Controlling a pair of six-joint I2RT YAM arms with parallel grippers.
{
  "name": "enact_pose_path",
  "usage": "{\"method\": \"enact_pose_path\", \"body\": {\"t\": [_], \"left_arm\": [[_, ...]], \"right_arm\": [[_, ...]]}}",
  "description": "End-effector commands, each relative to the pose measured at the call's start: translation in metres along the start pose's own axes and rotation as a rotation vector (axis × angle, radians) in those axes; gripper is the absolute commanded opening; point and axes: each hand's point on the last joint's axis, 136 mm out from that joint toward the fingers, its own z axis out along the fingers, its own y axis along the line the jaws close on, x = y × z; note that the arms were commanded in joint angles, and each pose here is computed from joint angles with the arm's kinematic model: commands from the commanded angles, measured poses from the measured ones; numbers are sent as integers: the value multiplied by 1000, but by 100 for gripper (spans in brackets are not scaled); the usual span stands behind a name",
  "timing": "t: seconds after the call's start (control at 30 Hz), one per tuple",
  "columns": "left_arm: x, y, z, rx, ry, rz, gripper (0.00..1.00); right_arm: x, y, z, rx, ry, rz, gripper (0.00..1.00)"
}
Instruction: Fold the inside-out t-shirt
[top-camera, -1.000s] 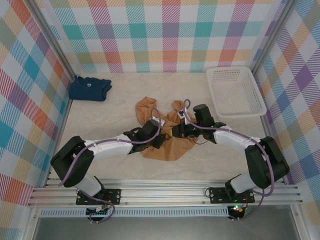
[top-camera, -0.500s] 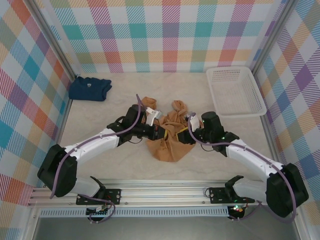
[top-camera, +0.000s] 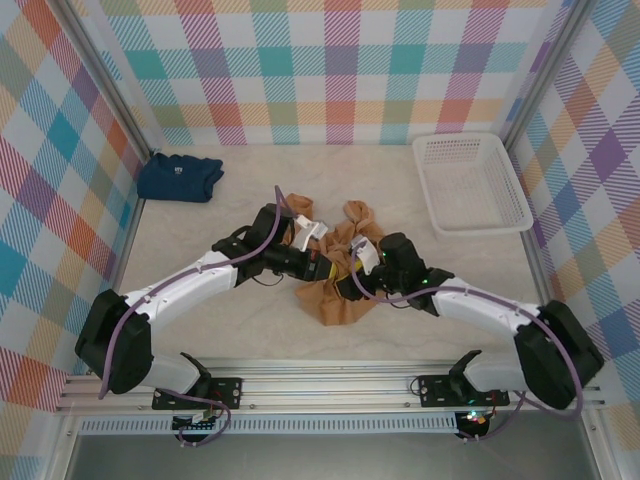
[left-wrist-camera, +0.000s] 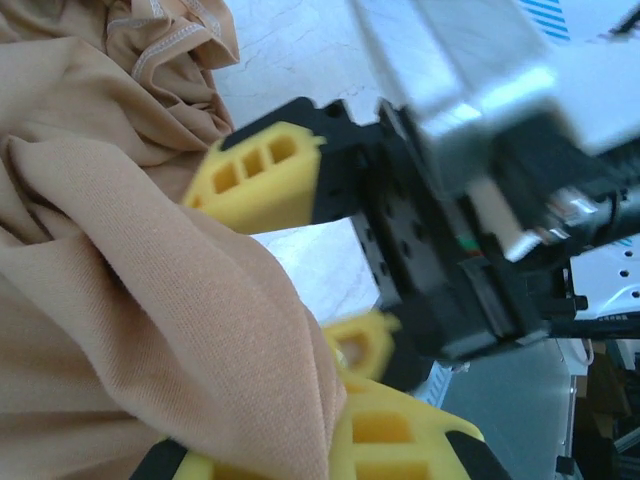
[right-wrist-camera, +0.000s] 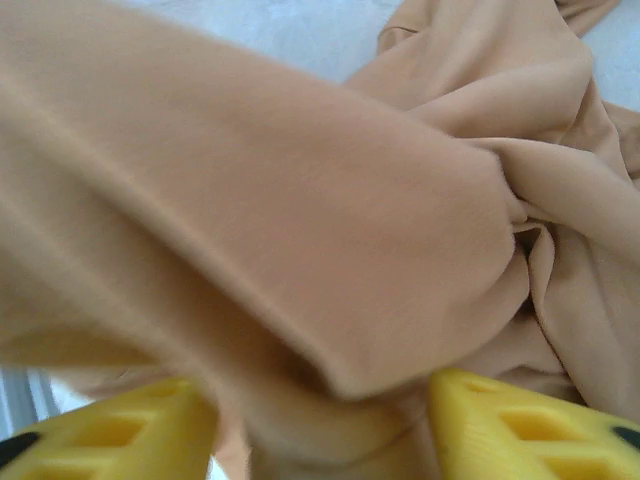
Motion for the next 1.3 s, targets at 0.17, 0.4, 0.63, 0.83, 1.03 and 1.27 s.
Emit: {"method": "enact_pose_path", "body": {"t": [0.17,0.4,0.63,0.83,1.03,1.27], "left_arm": [[-2,1,-9,-12,-4,14,0],[-29,87,-63,-528,-259,-69,0],[-36,126,-79,-766,-291,-32,13],[-27,119,-91,-801,-293,-34,47],[-4,64,-90,-554,-317,33,60],[35,26,-42,-283,-141,174,62]], "right_arm": [[-43,16,16,-117,-134,-98,17],[-31,51,-28,-459,-63,95,0],[-44,78,-56,-648,-100,114,0],[-53,67,-46,-645,-117,147,0],[-58,54,-40,-576,-118,186,0],[-63,49,-40,-553,-126,209,0]]}}
